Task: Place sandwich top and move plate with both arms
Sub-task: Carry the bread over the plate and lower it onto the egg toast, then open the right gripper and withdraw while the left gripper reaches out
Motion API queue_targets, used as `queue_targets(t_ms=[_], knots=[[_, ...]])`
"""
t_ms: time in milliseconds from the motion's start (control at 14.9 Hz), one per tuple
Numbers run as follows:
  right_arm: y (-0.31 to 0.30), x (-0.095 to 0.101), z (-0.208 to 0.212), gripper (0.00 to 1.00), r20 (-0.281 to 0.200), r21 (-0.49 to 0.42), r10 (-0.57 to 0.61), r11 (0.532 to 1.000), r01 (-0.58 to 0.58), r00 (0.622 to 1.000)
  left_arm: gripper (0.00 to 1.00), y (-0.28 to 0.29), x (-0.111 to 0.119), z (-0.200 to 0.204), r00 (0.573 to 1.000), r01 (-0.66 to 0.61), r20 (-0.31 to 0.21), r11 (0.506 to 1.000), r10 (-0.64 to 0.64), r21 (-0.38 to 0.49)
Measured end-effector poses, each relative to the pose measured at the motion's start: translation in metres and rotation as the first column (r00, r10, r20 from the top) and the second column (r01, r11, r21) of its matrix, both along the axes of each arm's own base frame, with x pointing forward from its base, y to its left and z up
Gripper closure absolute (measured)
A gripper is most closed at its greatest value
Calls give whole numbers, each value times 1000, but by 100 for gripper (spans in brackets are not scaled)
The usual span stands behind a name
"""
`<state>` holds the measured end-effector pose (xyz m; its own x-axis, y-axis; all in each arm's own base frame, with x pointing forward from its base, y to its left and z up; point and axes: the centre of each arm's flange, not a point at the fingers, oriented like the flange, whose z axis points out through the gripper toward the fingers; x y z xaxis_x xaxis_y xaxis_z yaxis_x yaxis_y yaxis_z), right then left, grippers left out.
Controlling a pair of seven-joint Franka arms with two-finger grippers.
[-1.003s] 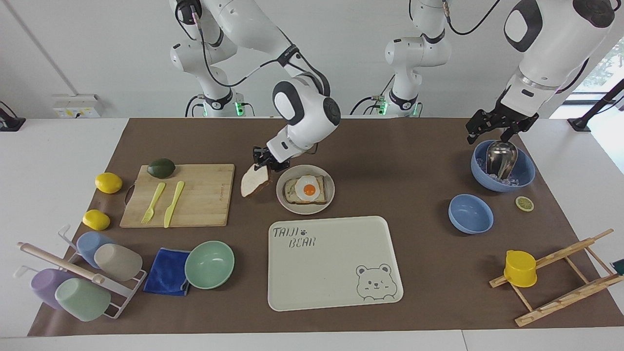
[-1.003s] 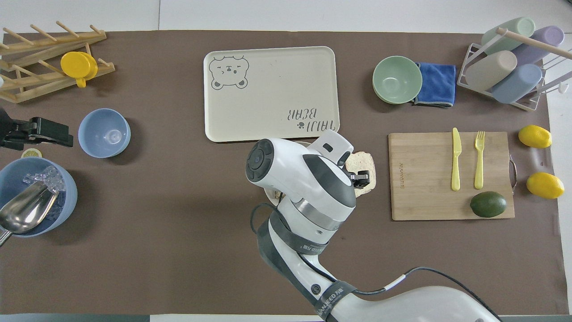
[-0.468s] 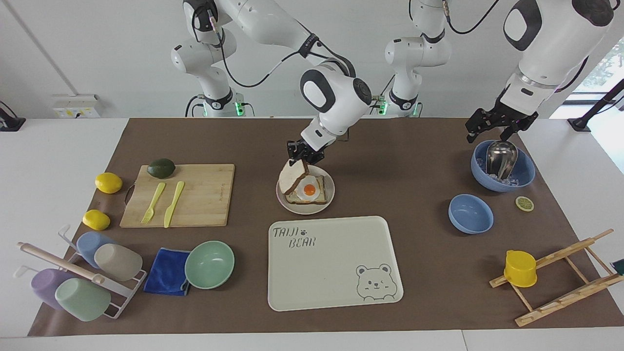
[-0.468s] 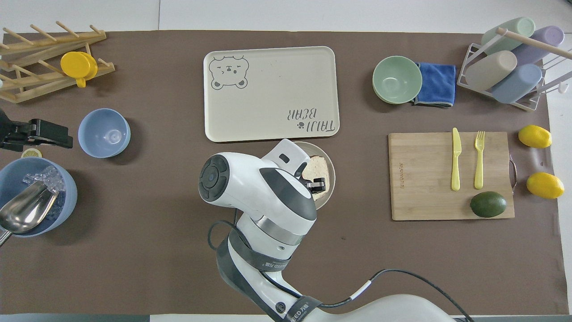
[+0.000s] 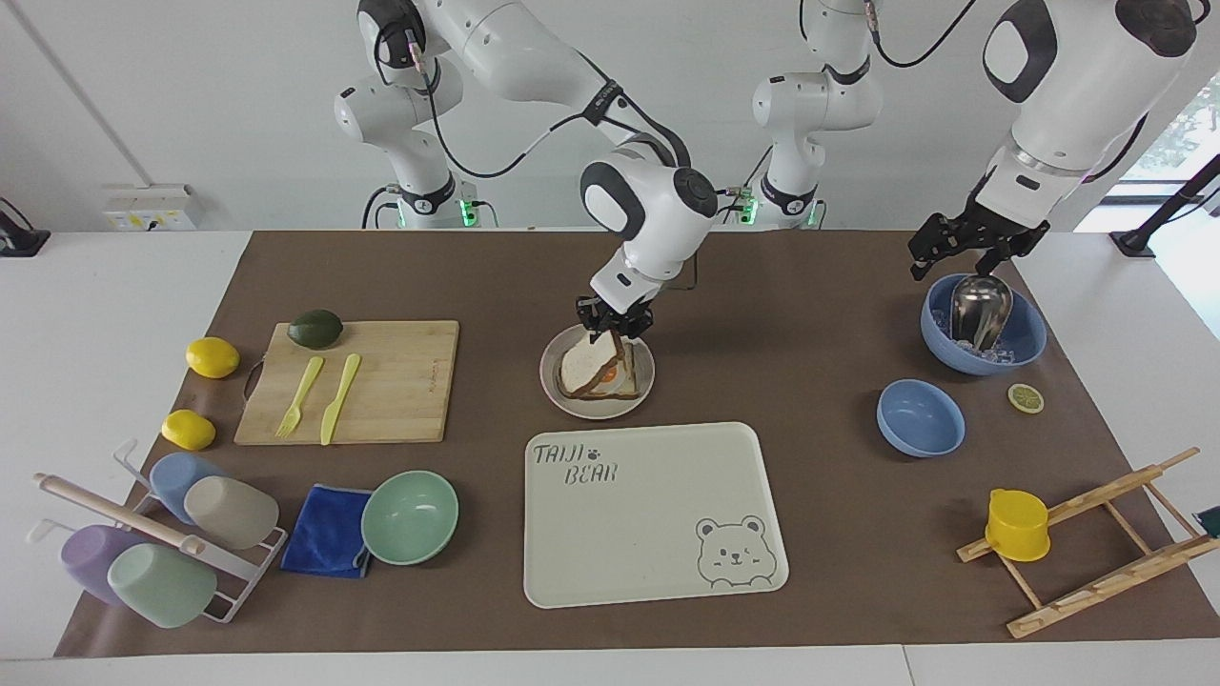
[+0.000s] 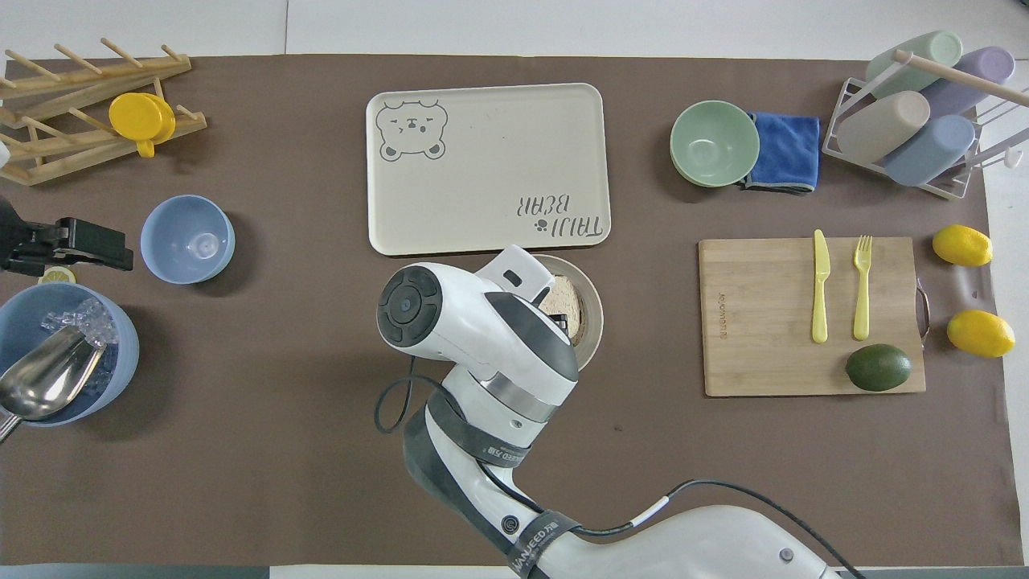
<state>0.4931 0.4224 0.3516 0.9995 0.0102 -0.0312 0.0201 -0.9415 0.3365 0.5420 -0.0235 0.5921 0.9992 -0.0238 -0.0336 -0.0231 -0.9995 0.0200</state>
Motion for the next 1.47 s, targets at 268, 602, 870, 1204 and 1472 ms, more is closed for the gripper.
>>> queue_targets(t_ms=[268,602,870,1204,1472], knots=[[0,2,-2,90,-2,41,-43,998,43,999,0,4,-2,-4,1000,-7,-6,1000,7,0],[5,0,-3,62,16,74,-121,990,120,993,0,4,-2,-6,1000,-7,-4,1000,7,0],[10,3,5,19,33,127,-163,979,158,986,0,4,-6,-14,1000,-7,3,1000,7,-1],[-19,32,60,0,28,307,-298,911,276,954,0,-3,-8,-27,1000,-1,11,1000,1,-15],[-71,57,99,0,38,340,-352,885,319,935,0,-18,-7,-41,1000,5,26,998,-3,-58]])
